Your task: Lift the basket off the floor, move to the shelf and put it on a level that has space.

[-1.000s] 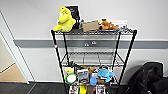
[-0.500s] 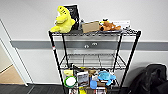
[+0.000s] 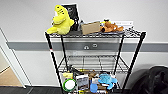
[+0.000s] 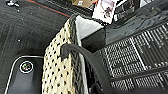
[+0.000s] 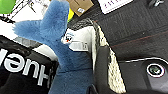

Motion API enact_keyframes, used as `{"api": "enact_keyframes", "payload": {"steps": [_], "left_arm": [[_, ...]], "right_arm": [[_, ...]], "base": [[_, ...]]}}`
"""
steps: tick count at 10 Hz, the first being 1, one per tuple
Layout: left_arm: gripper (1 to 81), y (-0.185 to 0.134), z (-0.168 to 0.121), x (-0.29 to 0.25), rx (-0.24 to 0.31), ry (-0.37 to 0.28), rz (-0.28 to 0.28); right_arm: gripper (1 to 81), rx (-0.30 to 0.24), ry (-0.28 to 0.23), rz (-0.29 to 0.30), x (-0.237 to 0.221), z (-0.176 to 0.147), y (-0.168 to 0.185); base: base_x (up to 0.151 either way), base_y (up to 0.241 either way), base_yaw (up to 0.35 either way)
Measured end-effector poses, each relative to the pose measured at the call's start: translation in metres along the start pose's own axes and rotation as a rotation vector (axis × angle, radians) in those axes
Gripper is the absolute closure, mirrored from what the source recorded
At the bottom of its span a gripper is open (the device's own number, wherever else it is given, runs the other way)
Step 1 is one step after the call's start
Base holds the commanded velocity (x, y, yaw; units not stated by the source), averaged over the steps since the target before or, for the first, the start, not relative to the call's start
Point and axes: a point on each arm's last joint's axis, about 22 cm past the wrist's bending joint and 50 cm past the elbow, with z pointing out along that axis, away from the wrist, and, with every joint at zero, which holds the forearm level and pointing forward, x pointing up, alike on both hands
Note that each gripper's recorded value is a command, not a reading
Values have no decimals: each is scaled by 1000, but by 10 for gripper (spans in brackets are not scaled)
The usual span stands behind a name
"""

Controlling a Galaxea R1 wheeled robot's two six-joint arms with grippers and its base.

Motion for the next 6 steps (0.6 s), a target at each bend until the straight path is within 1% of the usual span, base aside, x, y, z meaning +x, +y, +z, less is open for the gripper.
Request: {"api": "enact_keyframes", "payload": {"steps": [3, 6], "left_arm": [[811, 0, 0, 0, 0, 0, 0], [811, 0, 0, -1, 0, -2, 0]], "right_arm": [[811, 0, 0, 1, 0, 0, 0], [811, 0, -1, 1, -1, 0, 0]], "base": [[109, 0, 0], [88, 0, 0]]}}
